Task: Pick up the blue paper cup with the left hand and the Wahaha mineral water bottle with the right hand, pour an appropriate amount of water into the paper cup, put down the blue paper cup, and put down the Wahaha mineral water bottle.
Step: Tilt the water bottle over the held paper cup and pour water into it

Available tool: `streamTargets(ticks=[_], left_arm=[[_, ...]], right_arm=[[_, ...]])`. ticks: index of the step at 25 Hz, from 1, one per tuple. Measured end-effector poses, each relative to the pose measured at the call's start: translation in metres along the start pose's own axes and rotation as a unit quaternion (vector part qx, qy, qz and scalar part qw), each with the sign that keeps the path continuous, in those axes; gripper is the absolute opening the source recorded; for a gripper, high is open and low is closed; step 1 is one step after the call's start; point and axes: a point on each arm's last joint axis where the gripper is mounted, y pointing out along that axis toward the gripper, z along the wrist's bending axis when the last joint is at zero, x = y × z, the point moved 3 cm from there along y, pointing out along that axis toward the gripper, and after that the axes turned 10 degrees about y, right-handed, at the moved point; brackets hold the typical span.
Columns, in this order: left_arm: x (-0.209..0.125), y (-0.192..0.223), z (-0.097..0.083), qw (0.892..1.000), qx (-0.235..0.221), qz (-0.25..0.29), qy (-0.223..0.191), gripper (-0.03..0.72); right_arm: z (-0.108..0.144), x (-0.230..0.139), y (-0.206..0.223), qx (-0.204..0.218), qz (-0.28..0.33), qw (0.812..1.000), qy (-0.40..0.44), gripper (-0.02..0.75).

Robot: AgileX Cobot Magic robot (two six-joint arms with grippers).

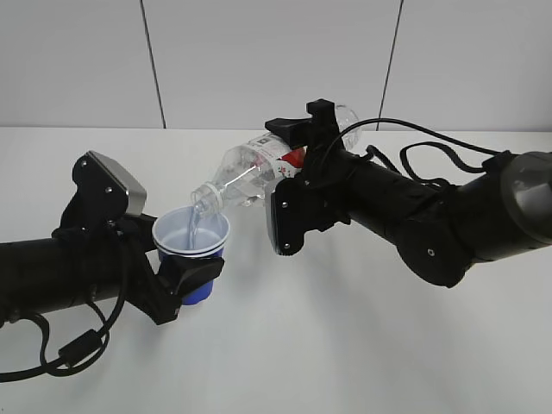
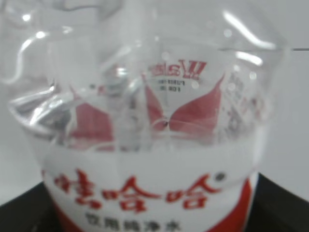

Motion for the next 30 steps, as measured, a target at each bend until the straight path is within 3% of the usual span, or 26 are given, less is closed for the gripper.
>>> streamTargets(ticks=[30], left_arm=[[-0.0006, 0.0001, -0.0025, 1.0, -0.009, 0.003, 0.01, 0.55]], right_arm=[[-0.0017, 0.0002, 0.0, -0.007, -0.001, 1.0, -0.022, 0.494]])
